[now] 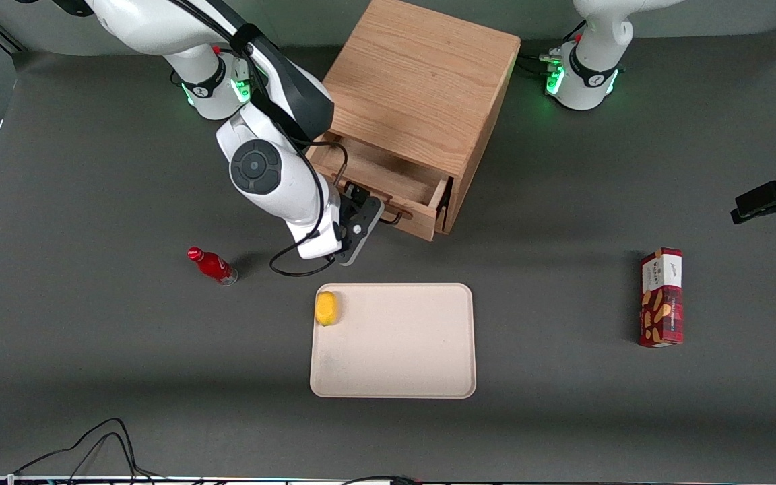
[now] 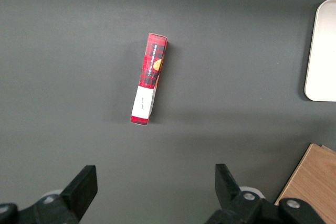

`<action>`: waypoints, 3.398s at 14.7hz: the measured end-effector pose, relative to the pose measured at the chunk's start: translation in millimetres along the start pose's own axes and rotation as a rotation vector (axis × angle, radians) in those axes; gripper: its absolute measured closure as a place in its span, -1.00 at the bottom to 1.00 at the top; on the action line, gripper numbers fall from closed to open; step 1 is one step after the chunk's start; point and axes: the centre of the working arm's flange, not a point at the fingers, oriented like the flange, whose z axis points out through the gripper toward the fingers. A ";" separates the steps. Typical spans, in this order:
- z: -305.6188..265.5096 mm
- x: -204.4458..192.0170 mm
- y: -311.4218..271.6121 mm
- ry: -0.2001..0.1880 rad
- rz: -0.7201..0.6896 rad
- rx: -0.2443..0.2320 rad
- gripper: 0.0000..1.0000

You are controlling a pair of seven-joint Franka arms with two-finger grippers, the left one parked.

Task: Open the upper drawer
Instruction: 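Pull the handle with the right gripper, sliding the upper drawer outward, then keep pulling the upper drawer out further with the right gripper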

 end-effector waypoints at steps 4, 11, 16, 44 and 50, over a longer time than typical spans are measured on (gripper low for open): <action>-0.8 3.4 14.7 0.014 -0.012 0.003 -1.00; 3.7 8.2 30.5 0.012 -0.023 -0.019 -1.00; 0.6 8.3 47.2 0.026 -0.018 -0.022 -1.00; -12.6 11.6 113.3 0.063 0.009 -0.056 -1.00; -18.7 8.0 127.9 0.061 0.025 -0.071 -1.00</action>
